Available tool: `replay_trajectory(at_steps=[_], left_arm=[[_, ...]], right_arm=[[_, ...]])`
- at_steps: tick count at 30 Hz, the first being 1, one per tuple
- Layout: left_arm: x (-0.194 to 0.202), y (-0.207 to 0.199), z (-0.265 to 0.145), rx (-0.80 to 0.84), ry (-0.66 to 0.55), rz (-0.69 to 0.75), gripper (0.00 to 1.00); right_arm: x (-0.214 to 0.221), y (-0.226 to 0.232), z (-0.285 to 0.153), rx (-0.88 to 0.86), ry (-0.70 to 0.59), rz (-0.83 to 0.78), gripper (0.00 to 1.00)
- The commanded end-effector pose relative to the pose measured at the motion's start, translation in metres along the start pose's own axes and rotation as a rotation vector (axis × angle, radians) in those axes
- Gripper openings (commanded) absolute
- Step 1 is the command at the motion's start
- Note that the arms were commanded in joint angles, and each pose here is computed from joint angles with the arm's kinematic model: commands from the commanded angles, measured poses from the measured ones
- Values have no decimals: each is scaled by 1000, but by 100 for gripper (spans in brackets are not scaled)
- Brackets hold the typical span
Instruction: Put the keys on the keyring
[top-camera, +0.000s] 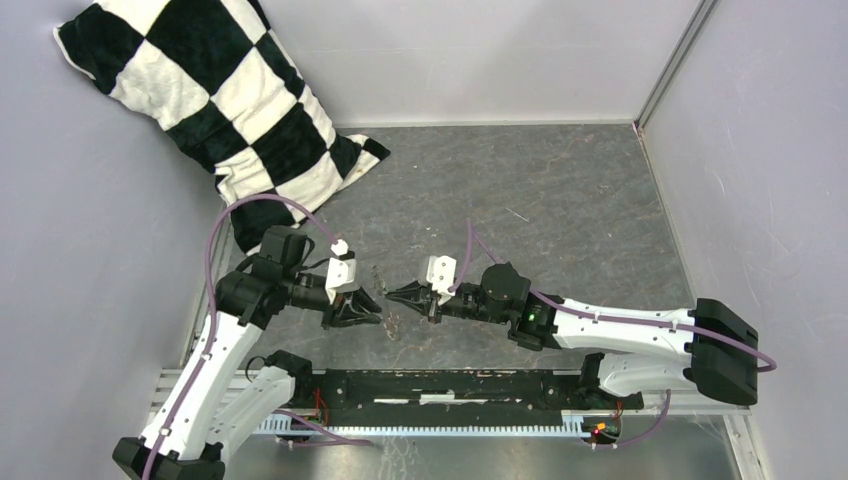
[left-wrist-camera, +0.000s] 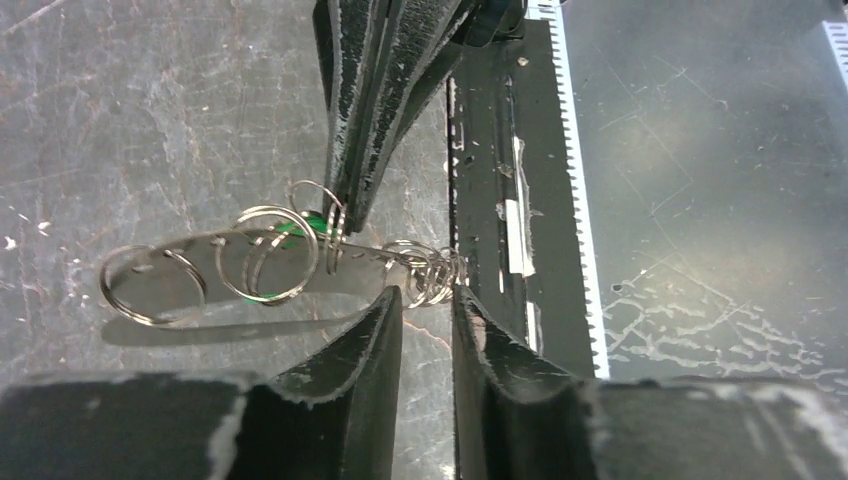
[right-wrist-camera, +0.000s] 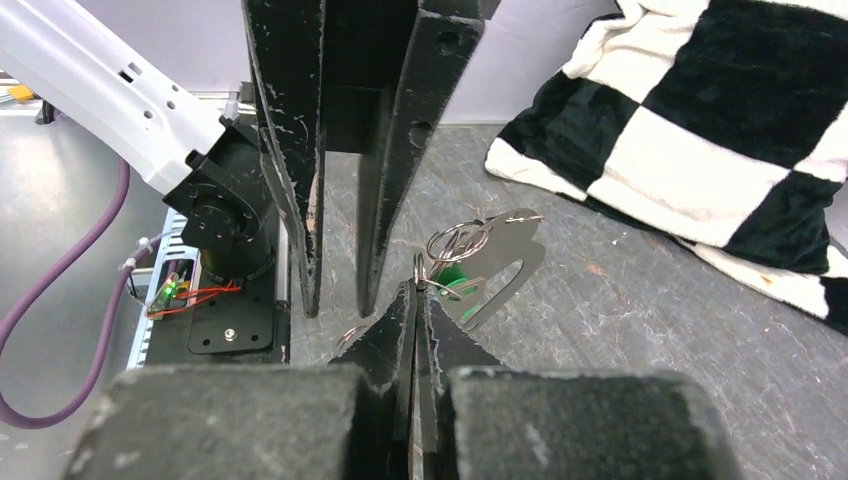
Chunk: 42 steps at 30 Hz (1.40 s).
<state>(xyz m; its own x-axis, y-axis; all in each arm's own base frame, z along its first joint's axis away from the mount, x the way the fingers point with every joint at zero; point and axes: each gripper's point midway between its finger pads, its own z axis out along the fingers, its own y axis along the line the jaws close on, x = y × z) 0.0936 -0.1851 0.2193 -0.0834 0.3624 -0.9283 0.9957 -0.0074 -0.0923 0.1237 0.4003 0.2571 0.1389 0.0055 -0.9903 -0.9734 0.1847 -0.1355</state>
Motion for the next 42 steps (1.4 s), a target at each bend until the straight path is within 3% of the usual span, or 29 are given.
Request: replay_trajectory(at_steps=[1, 5, 15, 38, 42], left_arm=[[-19, 10, 2, -1, -60, 88, 38], [-28, 16, 0, -44, -85, 116, 48], [-23, 33, -3, -137, -48, 118, 53], [-42, 4, -6, -32, -111, 142, 48], [-40, 5, -5, -31, -108, 140, 40]], right_arm=[[-37, -6, -1, 19, -113, -20, 0], [-40, -3, -2, 3, -118, -28, 0], [-44, 8, -2, -56, -132, -22, 0], [-41, 2, 2, -33, -103, -16, 1], [-43, 3, 2, -34, -106, -13, 0]])
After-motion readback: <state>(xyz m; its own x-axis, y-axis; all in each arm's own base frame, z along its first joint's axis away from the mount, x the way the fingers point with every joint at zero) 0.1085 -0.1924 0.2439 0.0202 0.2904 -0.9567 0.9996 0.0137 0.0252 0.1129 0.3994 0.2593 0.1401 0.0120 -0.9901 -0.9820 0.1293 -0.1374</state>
